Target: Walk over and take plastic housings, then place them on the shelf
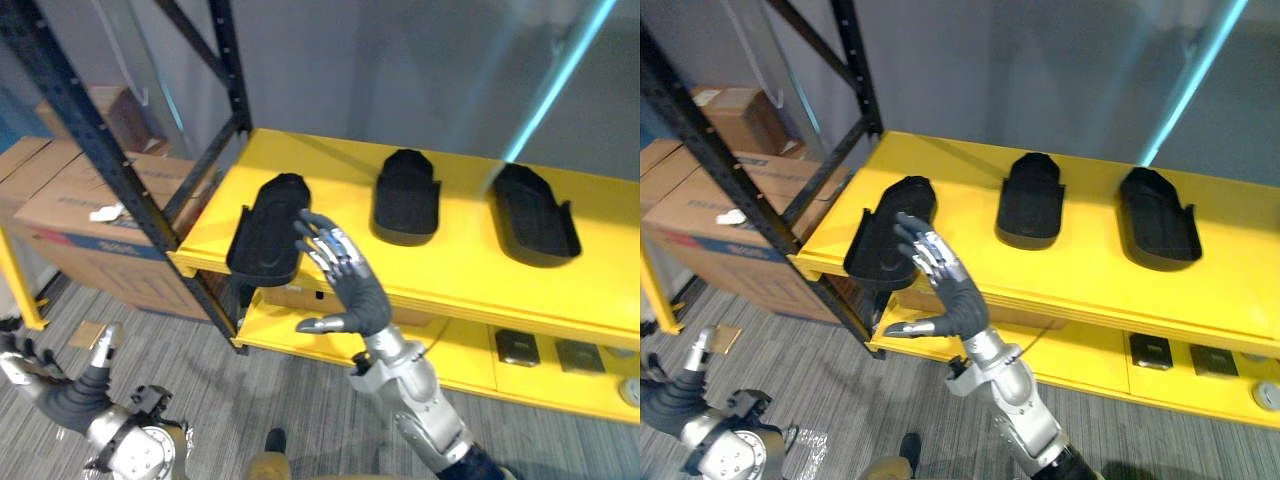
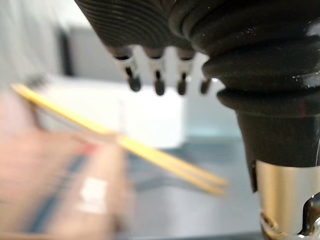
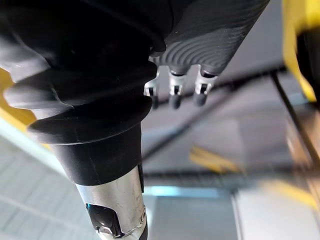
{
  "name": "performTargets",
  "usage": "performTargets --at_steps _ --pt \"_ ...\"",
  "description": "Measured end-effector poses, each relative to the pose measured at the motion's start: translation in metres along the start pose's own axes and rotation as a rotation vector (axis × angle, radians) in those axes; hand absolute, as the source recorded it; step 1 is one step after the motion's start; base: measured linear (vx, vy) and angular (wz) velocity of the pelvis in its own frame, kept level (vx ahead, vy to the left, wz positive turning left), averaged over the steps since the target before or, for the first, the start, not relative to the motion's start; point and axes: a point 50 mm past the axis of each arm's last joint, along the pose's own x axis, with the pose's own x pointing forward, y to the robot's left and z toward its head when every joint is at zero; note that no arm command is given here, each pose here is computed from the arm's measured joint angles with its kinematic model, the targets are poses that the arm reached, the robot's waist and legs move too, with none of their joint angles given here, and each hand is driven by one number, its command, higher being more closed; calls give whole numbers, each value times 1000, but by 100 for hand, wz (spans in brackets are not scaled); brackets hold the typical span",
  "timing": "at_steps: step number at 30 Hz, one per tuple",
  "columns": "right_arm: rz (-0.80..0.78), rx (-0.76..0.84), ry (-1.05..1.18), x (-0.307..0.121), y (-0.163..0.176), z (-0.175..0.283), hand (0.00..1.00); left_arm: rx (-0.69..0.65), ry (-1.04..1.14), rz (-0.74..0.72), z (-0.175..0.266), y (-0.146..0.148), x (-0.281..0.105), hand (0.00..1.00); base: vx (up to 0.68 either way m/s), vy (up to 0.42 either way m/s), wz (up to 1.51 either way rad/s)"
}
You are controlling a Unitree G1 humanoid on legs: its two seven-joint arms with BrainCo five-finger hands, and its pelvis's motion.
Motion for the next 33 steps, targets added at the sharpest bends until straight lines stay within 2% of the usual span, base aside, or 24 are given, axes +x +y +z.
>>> performTargets --at_steps 3,4,9,14,19,21,25,29,33 --pt "140 31 129 3 19 -23 0 131 175 -24 -46 8 -12 0 -13 -16 9" --pt "150 34 155 3 21 -28 0 141 187 -22 -49 10 -13 0 7 -28 15" --pt "169 -52 285 -3 17 -53 0 141 199 -33 -60 12 -14 0 -4 -12 10" --pt "208 -182 325 11 8 -60 0 109 189 -94 -60 -3 -10 0 -37 -10 22" --pt "64 -336 368 17 -24 -66 0 103 193 -137 -61 -6 -11 0 -26 8 11" --pt "-38 -400 338 22 -42 -58 0 90 197 -177 -60 -12 -12 0 -42 0 18" --pt "-133 -506 310 31 -62 -50 0 71 236 -255 -63 -22 -17 0 -25 -3 9" --pt "-215 -663 276 42 -84 -38 0 123 395 -518 -85 -37 -33 0 -13 -11 6" --pt "-273 -727 240 47 -102 -23 0 146 503 -573 -99 -36 -43 0 0 0 0"
